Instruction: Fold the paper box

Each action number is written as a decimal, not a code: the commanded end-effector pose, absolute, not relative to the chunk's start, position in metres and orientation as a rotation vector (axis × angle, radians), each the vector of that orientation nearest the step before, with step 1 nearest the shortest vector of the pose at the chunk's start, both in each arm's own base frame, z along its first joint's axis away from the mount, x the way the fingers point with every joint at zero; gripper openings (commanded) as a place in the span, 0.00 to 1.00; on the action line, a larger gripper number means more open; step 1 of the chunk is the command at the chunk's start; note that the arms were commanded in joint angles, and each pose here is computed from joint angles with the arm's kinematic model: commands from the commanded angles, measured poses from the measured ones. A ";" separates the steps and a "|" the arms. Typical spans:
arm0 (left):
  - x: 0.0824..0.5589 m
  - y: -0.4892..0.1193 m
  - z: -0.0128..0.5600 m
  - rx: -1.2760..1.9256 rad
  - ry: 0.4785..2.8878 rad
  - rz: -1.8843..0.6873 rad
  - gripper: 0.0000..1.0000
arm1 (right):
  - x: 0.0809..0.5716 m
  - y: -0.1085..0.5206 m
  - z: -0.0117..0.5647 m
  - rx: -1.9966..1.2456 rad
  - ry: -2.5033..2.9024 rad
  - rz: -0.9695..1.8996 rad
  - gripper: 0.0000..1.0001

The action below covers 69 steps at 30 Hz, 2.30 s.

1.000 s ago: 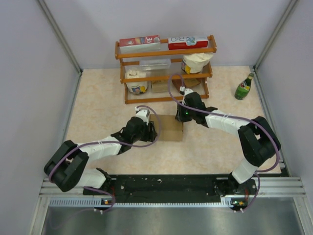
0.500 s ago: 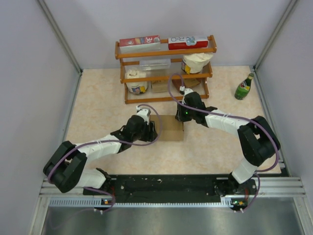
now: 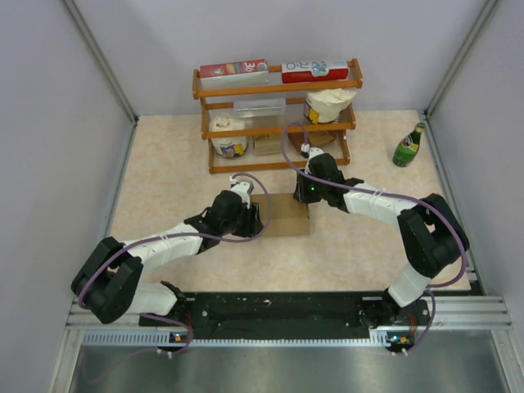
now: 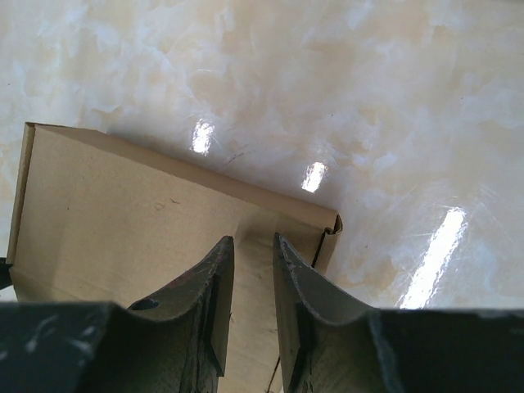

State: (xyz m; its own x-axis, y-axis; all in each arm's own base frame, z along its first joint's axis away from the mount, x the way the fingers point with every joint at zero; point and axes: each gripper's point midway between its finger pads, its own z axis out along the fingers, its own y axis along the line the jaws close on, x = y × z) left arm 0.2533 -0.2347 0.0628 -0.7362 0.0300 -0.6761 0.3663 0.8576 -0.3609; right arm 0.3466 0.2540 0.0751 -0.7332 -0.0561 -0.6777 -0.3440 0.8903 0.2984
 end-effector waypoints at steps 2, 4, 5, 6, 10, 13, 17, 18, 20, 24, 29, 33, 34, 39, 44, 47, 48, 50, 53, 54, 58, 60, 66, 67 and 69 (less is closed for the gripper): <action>0.264 -0.252 0.091 0.282 2.257 -0.723 0.54 | 0.337 0.247 0.054 -0.307 2.441 0.498 0.26; 0.263 -0.253 0.091 0.284 2.258 -0.730 0.54 | 0.337 0.247 0.054 -0.305 2.442 0.498 0.26; 0.263 -0.253 0.090 0.284 2.264 -0.733 0.53 | 0.337 0.248 0.053 -0.305 2.443 0.498 0.26; 0.263 -0.254 0.091 0.286 2.263 -0.737 0.52 | 0.337 0.248 0.053 -0.306 2.445 0.499 0.26; 0.264 -0.254 0.091 0.281 2.267 -0.744 0.51 | 0.338 0.248 0.053 -0.306 2.443 0.499 0.26; 0.263 -0.254 0.090 0.279 2.280 -0.749 0.50 | 0.337 0.247 0.052 -0.306 2.448 0.496 0.26; 0.261 -0.256 0.089 0.280 2.308 -0.765 0.50 | 0.337 0.247 0.052 -0.309 2.447 0.494 0.26; 0.260 -0.256 0.087 0.279 2.320 -0.767 0.50 | 0.338 0.247 0.052 -0.304 2.447 0.492 0.26; 0.259 -0.257 0.084 0.285 2.339 -0.771 0.51 | 0.338 0.247 0.052 -0.302 2.447 0.491 0.26; 0.258 -0.258 0.079 0.274 2.358 -0.776 0.51 | 0.338 0.247 0.051 -0.304 2.449 0.491 0.26; 0.259 -0.257 0.077 0.262 2.365 -0.768 0.49 | 0.338 0.246 0.050 -0.307 2.451 0.487 0.26; 0.253 -0.253 0.070 0.254 2.404 -0.755 0.44 | 0.338 0.247 0.051 -0.304 2.450 0.491 0.26; 0.254 -0.253 0.071 0.253 2.401 -0.758 0.43 | 0.338 0.246 0.050 -0.303 2.452 0.489 0.26; 0.251 -0.256 0.069 0.247 2.409 -0.785 0.41 | 0.337 0.248 0.051 -0.306 2.453 0.498 0.26; 0.254 -0.263 0.068 0.235 2.395 -0.824 0.40 | 0.336 0.247 0.049 -0.304 2.459 0.499 0.26; 0.253 -0.263 0.064 0.215 2.402 -0.836 0.40 | 0.336 0.248 0.049 -0.304 2.457 0.502 0.26; 0.253 -0.264 0.065 0.216 2.399 -0.843 0.40 | 0.335 0.248 0.048 -0.306 2.460 0.501 0.26; 0.253 -0.264 0.064 0.212 2.397 -0.847 0.38 | 0.335 0.248 0.050 -0.308 2.458 0.506 0.26; 0.255 -0.263 0.066 0.203 2.386 -0.843 0.37 | 0.335 0.248 0.049 -0.308 2.461 0.508 0.26; 0.256 -0.263 0.067 0.202 2.381 -0.843 0.36 | 0.335 0.249 0.049 -0.305 2.461 0.511 0.26; 0.258 -0.262 0.066 0.202 2.374 -0.831 0.31 | 0.335 0.250 0.049 -0.309 2.459 0.514 0.26; 0.259 -0.262 0.064 0.205 2.375 -0.830 0.30 | 0.335 0.250 0.049 -0.307 2.460 0.517 0.26; 0.261 -0.257 0.057 0.205 2.391 -0.790 0.30 | 0.335 0.249 0.048 -0.309 2.462 0.511 0.26; 0.261 -0.255 0.054 0.205 2.395 -0.772 0.31 | 0.335 0.249 0.047 -0.307 2.464 0.511 0.26; 0.262 -0.251 0.053 0.206 2.397 -0.741 0.33 | 0.335 0.249 0.047 -0.309 2.463 0.510 0.26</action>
State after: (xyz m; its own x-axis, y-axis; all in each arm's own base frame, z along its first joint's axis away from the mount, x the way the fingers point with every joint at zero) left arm 0.2419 -0.2513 0.0490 -0.8475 -0.0097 -0.5307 0.2991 0.8173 -0.4926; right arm 0.3548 0.2543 0.0751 -0.7247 -0.0453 -0.6876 -0.3373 0.8934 0.2966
